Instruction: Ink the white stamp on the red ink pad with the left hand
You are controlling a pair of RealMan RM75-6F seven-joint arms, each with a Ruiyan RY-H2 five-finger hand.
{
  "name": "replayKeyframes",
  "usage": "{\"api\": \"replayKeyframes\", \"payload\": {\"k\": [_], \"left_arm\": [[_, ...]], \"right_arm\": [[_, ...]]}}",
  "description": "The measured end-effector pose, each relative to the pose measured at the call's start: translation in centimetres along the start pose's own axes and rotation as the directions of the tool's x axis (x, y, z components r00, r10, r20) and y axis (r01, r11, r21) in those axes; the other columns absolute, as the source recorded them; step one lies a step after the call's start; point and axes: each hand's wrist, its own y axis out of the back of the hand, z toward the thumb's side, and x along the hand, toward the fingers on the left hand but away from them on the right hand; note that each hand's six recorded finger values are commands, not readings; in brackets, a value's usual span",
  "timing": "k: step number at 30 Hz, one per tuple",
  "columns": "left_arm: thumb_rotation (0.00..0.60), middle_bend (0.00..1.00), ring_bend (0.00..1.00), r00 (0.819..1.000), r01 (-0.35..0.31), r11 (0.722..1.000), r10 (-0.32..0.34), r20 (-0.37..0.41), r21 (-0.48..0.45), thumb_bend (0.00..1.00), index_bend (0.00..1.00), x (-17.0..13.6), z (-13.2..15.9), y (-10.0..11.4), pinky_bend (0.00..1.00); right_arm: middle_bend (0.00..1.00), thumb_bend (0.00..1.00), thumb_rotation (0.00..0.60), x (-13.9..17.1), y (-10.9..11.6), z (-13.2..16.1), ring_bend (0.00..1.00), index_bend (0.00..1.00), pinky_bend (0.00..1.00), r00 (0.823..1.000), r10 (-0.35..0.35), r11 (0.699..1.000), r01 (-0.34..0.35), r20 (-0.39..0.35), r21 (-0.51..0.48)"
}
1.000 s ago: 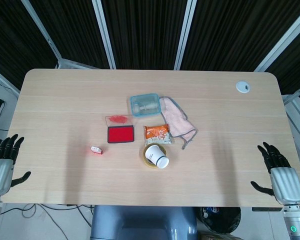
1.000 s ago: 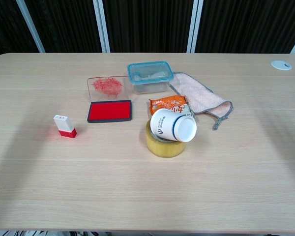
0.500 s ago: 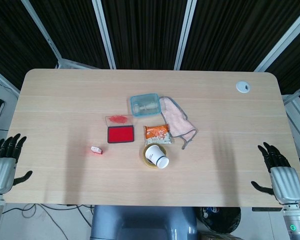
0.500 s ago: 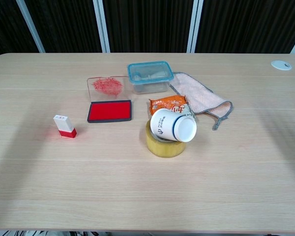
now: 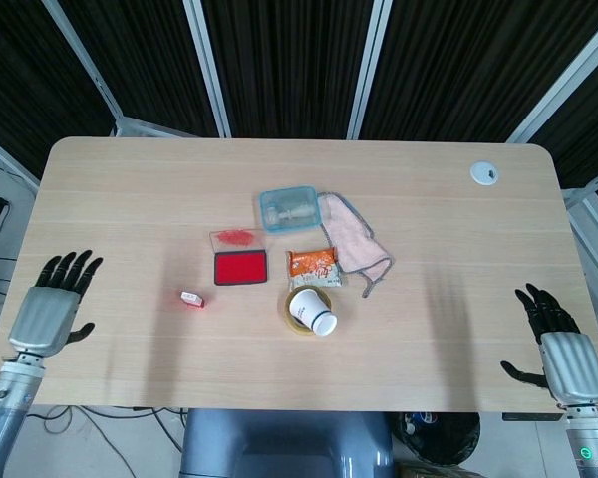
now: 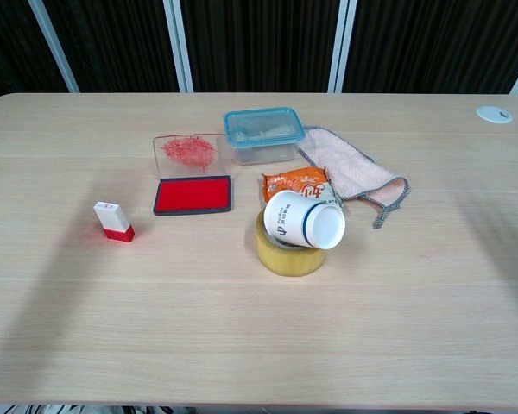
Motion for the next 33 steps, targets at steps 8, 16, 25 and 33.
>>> {"api": "replayKeyframes", "payload": {"k": [8,16,25,33], "left_arm": [[0.600,0.22,0.14,0.989,0.085,0.991,-0.096,0.108,0.106,0.15,0.22,5.1,4.3,-1.3,0.19],[0.600,0.30,0.17,0.975,0.126,0.976,-0.154,0.160,0.175,0.16,0.30,8.2,7.9,-2.9,0.20],[0.600,0.35,0.19,0.966,0.158,0.967,-0.193,0.174,0.200,0.19,0.34,9.8,10.2,-4.5,0.21],[0.600,0.37,0.19,0.956,0.168,0.962,-0.212,0.200,0.215,0.19,0.36,10.4,12.0,-5.6,0.21]], "right_arm": [[0.00,0.11,0.600,-0.1,0.0,-0.1,0.00,0.00,0.18,1.000,0.008,1.000,-0.008,0.006,-0.016],[0.00,0.11,0.600,-0.1,0.0,0.0,0.00,0.00,0.18,1.000,0.011,0.999,-0.010,0.004,-0.030],[0.00,0.11,0.600,-0.3,0.1,0.0,0.00,0.00,0.18,1.000,0.012,0.999,-0.012,0.004,-0.041],[0.00,0.12,0.600,-0.3,0.1,0.0,0.00,0.00,0.18,1.000,0.011,0.999,-0.010,0.004,-0.050]]}}
